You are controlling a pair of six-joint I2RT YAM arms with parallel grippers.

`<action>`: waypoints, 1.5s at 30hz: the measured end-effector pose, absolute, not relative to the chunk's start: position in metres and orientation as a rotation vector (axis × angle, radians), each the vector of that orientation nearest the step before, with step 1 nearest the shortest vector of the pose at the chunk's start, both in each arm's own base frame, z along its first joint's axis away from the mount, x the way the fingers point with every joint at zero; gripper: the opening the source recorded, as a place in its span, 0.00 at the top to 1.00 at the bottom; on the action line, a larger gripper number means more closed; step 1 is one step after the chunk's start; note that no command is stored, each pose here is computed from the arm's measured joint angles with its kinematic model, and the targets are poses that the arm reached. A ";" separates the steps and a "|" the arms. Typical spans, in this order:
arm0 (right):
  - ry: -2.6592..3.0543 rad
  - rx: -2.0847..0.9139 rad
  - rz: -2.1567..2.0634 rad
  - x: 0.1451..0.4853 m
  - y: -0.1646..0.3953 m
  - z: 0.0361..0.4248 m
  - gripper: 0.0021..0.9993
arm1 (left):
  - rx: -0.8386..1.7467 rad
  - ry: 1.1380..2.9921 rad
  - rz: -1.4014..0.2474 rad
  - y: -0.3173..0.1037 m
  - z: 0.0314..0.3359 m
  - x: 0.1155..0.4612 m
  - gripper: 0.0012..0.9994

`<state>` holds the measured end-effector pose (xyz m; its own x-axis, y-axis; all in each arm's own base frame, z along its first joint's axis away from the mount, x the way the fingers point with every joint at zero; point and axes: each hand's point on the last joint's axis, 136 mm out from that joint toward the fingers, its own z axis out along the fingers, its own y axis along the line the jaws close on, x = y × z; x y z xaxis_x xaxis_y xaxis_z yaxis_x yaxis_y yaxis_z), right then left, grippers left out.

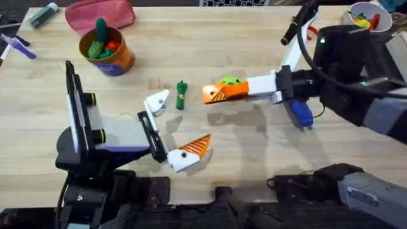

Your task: Pick up the gripper from the table and insert it into the empty holder that is missing its gripper. Then pick up a screw, insert it into the mounting hole, and use the screwdriver to tighten it. Finally, clean up the table by picking up the vegetable and placing it into the bucket.

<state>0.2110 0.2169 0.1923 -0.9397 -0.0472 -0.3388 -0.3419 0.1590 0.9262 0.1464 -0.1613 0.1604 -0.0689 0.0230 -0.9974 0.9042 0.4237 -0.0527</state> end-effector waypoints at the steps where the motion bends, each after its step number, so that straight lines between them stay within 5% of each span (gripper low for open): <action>1: 2.194 -0.386 1.882 0.212 0.215 0.192 0.99 | 0.876 1.457 -0.905 -0.161 0.160 0.146 0.01; 16: 2.121 -0.446 2.126 0.242 0.210 0.184 0.99 | 0.876 1.457 -0.905 -0.161 0.160 0.146 0.01; 25: 1.905 -0.759 2.013 0.267 0.231 0.210 0.99 | 0.876 1.457 -0.905 -0.161 0.160 0.146 0.01; 34: 2.140 -0.499 2.194 0.274 0.237 0.184 0.99 | 0.876 1.457 -0.905 -0.161 0.160 0.146 0.01; 45: 2.166 -0.566 2.235 0.258 0.255 0.183 0.99 | 0.876 1.457 -0.905 -0.161 0.160 0.146 0.01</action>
<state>0.2581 0.2548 0.1830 -0.9358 -0.2600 -0.2380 -0.2298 -0.0622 0.9713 0.1464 -0.1613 0.1605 -0.0684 0.0230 -0.9974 0.9043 0.4237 -0.0523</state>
